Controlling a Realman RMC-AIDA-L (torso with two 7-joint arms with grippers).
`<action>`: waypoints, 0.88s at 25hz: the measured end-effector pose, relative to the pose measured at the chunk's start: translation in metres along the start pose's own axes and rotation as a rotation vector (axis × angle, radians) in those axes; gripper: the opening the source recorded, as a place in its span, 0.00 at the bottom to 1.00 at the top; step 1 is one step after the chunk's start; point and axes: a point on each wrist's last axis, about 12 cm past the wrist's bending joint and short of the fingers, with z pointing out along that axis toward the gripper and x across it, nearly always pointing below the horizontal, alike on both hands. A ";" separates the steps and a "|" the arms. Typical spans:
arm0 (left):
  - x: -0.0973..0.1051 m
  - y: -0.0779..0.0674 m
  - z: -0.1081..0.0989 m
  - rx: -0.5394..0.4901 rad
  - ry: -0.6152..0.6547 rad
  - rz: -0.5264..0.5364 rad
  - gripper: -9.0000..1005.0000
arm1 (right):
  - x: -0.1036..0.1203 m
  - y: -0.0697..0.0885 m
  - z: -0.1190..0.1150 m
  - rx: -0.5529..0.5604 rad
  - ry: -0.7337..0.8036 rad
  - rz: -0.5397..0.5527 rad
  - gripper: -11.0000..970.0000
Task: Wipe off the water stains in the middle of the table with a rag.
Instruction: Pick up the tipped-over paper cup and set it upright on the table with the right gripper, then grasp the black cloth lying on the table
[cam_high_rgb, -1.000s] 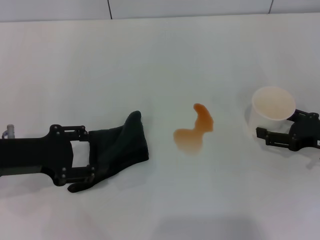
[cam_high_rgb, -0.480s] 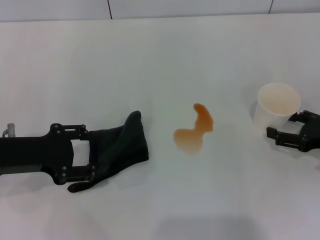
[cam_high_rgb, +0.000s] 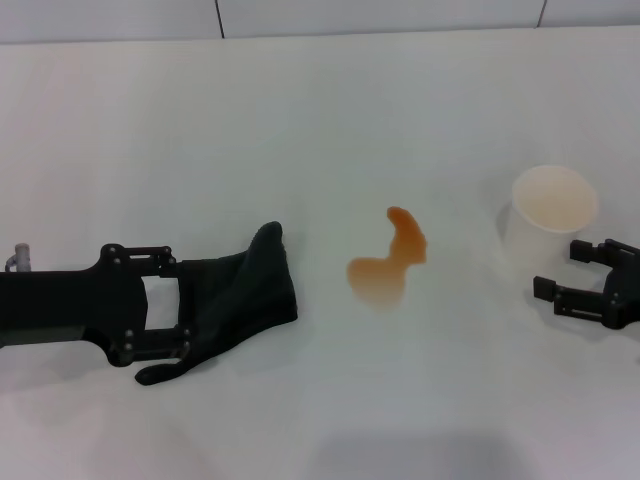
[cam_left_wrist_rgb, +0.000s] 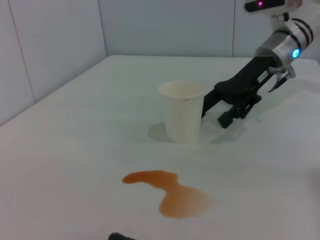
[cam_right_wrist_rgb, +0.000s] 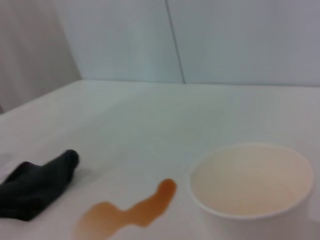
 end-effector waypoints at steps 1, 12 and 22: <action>0.000 0.000 0.000 -0.001 0.000 0.000 0.64 | 0.000 0.002 -0.002 -0.016 -0.008 -0.008 0.88; -0.001 0.001 0.001 -0.002 -0.001 0.006 0.64 | -0.024 0.015 -0.030 -0.177 -0.233 -0.051 0.88; -0.004 0.004 0.004 -0.007 -0.003 0.010 0.64 | -0.089 0.036 -0.027 -0.410 -0.348 -0.229 0.87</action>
